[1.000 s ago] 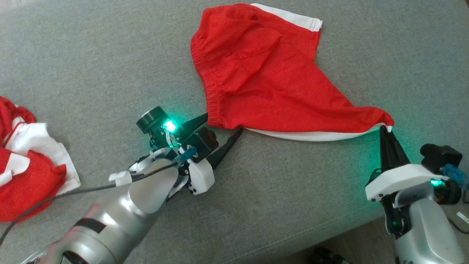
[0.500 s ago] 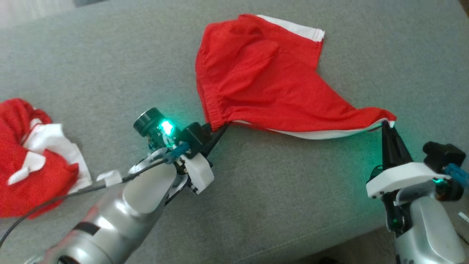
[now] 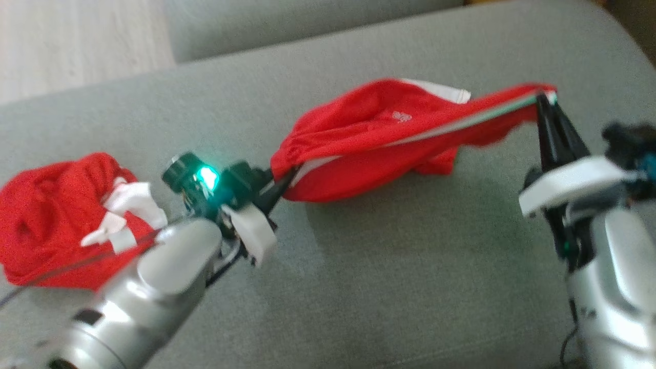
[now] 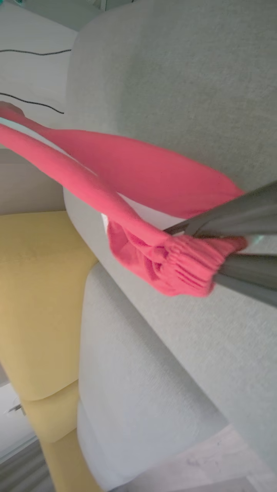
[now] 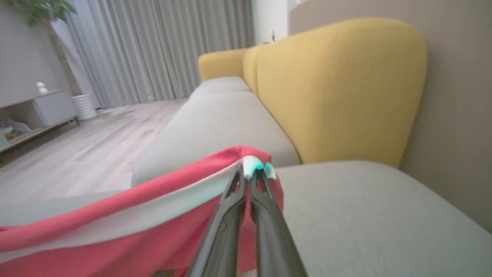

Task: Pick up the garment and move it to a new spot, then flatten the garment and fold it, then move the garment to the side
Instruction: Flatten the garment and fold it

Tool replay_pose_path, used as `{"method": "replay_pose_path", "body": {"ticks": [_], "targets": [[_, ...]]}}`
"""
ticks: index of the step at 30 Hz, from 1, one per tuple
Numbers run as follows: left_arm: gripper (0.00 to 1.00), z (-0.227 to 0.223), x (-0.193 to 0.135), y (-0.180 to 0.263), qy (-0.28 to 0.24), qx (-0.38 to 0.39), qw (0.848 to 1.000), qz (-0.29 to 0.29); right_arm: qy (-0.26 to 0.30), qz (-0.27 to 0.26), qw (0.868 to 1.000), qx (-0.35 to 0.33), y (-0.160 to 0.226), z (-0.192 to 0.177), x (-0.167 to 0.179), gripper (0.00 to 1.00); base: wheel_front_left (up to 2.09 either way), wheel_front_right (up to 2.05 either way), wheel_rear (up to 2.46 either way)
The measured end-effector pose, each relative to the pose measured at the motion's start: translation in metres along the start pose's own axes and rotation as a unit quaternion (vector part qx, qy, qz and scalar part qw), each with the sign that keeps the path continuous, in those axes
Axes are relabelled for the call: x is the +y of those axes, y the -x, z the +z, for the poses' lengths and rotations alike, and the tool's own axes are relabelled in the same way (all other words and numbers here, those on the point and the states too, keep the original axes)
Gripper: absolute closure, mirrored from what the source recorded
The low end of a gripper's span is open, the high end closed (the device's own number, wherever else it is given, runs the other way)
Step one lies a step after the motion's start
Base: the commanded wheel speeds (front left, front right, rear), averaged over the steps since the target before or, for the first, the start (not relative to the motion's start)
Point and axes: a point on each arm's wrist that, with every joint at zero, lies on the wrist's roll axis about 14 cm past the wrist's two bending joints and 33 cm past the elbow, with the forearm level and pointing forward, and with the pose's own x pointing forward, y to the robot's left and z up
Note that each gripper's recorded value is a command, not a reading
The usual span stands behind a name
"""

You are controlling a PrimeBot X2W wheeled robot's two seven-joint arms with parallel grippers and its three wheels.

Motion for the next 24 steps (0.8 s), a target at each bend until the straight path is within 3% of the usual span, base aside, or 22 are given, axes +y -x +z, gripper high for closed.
{"method": "replay_pose_path", "body": {"ticks": [6,13,17,21,24], "targets": [[1.0,0.078,0.028,0.02,-0.012,-0.036,0.999,0.025,0.046,0.058,0.995,-0.074,-0.012,0.082,0.024,1.0,0.0,0.0,0.0],[1.0,0.146,0.056,0.051,-0.006,-0.088,0.994,0.058,0.088,0.085,0.985,-0.121,-0.014,0.128,0.038,1.0,0.0,0.0,0.0],[1.0,0.155,0.057,0.066,0.027,-0.089,0.994,0.06,0.089,0.085,0.988,-0.097,-0.014,0.121,0.04,1.0,0.0,0.0,0.0],[1.0,0.141,0.044,0.07,0.092,-0.065,0.993,0.037,0.082,0.083,0.993,-0.033,-0.012,0.081,0.037,1.0,0.0,0.0,0.0],[1.0,0.124,0.048,0.071,0.105,-0.038,0.993,0.037,0.081,0.083,0.993,-0.002,-0.015,0.064,0.036,1.0,0.0,0.0,0.0]]}}
